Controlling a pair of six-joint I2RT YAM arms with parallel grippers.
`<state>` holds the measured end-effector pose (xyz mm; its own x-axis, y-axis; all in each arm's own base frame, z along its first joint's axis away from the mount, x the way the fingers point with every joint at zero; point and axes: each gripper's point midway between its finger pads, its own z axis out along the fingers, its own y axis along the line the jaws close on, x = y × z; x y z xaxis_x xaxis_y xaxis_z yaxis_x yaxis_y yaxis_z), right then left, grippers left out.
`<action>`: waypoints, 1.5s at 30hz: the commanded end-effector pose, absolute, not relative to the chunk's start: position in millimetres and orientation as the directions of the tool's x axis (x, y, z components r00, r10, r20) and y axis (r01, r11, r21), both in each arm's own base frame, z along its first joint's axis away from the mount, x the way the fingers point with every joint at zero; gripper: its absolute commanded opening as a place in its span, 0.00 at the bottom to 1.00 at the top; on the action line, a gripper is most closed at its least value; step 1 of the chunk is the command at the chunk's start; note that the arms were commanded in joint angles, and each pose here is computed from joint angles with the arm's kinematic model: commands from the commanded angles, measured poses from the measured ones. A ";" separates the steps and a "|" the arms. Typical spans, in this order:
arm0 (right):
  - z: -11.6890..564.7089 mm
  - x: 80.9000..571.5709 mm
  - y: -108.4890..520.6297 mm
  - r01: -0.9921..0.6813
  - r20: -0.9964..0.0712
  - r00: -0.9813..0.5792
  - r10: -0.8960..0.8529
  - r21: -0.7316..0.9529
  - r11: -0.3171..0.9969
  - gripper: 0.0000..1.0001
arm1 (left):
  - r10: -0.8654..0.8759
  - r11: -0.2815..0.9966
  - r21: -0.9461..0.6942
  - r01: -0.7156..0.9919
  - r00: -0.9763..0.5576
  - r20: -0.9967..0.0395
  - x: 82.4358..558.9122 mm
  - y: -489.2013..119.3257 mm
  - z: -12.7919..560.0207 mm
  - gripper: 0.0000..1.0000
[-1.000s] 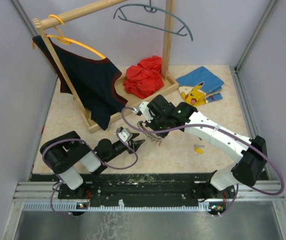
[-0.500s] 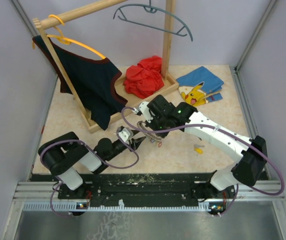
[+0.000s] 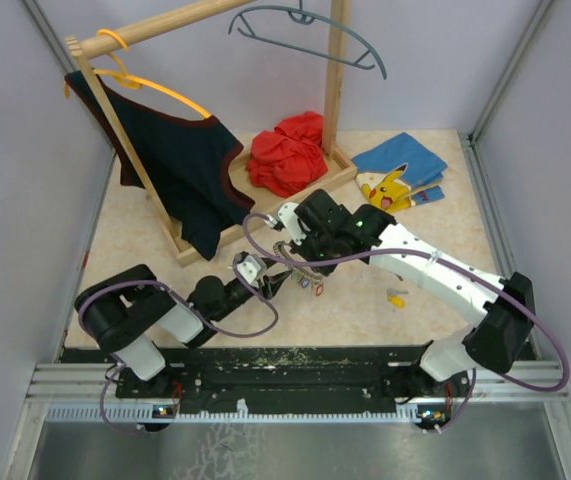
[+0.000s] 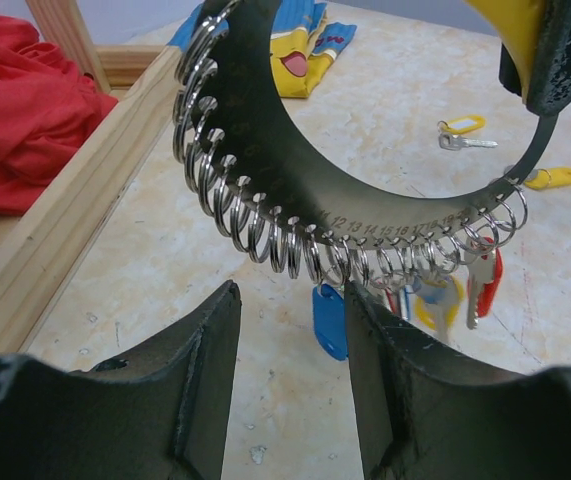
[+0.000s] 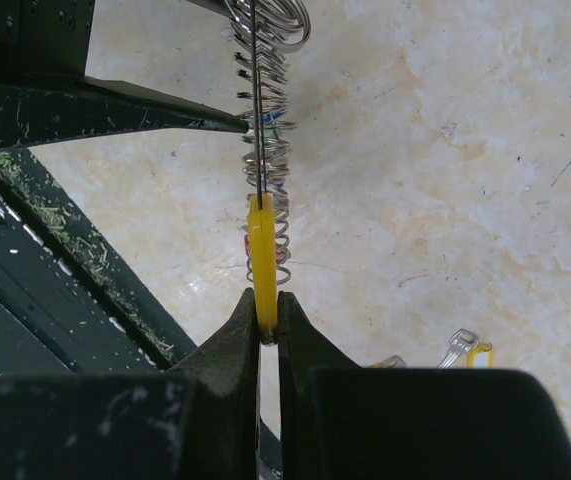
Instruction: Put the keys on the keyring
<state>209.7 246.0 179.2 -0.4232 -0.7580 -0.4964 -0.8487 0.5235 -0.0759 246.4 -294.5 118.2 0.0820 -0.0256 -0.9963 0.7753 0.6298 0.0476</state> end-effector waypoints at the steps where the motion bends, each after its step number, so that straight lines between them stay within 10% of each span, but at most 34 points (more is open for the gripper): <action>1: 208.9 210.4 256.8 -0.847 -0.598 -0.382 -0.705 -0.078 0.526 0.00 | -0.258 0.661 0.057 0.748 0.298 -0.919 246.6 -289.7 206.0 0.51; 20: 206.1 209.7 259.9 -0.851 -0.603 -0.382 -0.700 -0.066 0.521 0.00 | -0.274 0.631 0.074 0.772 0.311 -0.910 243.6 -298.3 213.0 0.51; 30: 197.8 208.5 255.4 -0.846 -0.593 -0.392 -0.703 -0.069 0.529 0.00 | -0.257 0.629 0.083 0.773 0.307 -0.916 242.0 -296.7 206.9 0.12; 45: 152.6 210.2 256.5 -0.833 -0.656 -0.469 -0.592 0.104 0.544 0.00 | -0.021 0.570 0.024 0.821 0.044 -0.999 229.6 -297.7 142.7 0.00</action>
